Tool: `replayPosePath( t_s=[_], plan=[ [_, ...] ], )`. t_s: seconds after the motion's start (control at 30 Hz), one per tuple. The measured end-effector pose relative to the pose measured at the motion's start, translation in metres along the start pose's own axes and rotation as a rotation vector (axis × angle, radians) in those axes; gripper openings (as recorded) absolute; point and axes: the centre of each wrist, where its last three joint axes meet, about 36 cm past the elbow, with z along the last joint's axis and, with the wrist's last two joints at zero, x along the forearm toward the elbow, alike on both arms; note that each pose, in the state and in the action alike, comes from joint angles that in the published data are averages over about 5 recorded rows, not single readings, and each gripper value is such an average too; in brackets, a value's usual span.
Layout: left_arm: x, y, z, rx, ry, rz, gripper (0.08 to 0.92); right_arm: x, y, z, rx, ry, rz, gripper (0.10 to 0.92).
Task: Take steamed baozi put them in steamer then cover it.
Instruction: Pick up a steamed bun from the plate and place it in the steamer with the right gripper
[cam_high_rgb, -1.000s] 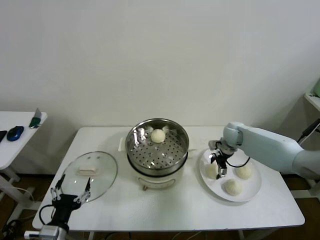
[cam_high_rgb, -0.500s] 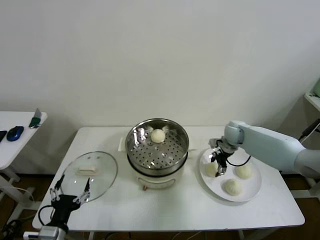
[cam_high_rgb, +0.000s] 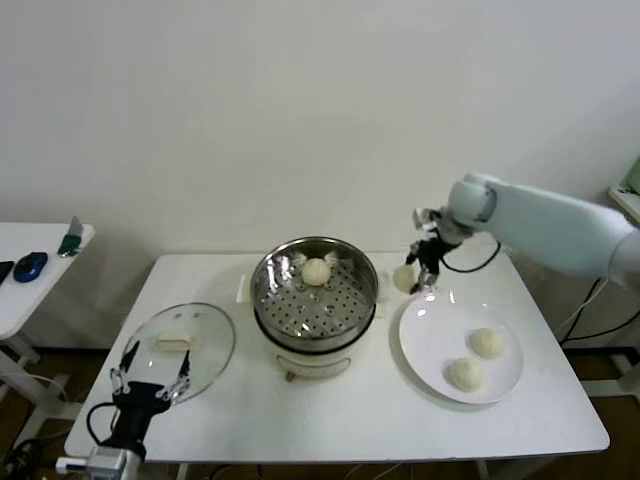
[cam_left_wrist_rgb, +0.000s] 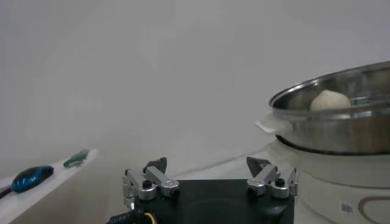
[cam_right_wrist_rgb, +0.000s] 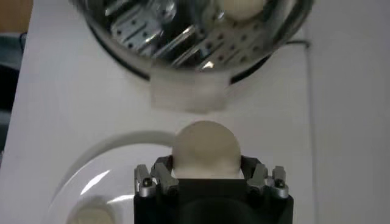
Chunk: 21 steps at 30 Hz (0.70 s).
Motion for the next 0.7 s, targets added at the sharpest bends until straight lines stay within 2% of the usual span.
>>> replayPosePath(
  t_s=[0.13,0.3,0.5,0.7],
  plan=[
    [-0.001,-0.002,-0.004,-0.001,-0.013,0.011,0.823,0.033,-0.009,-0.036,0.011,-0.047,0.019,0.712],
    [-0.001,-0.003,-0.007,-0.004,-0.021,0.021,0.823,0.046,-0.009,-0.085,0.035,-0.092,0.008,0.712],
    [0.001,-0.002,-0.008,-0.008,-0.027,0.029,0.823,0.032,-0.004,-0.136,0.065,-0.093,-0.020,0.712],
    [0.003,0.001,-0.009,-0.010,-0.031,0.029,0.823,-0.002,0.000,-0.178,0.102,-0.078,-0.064,0.712]
  ],
)
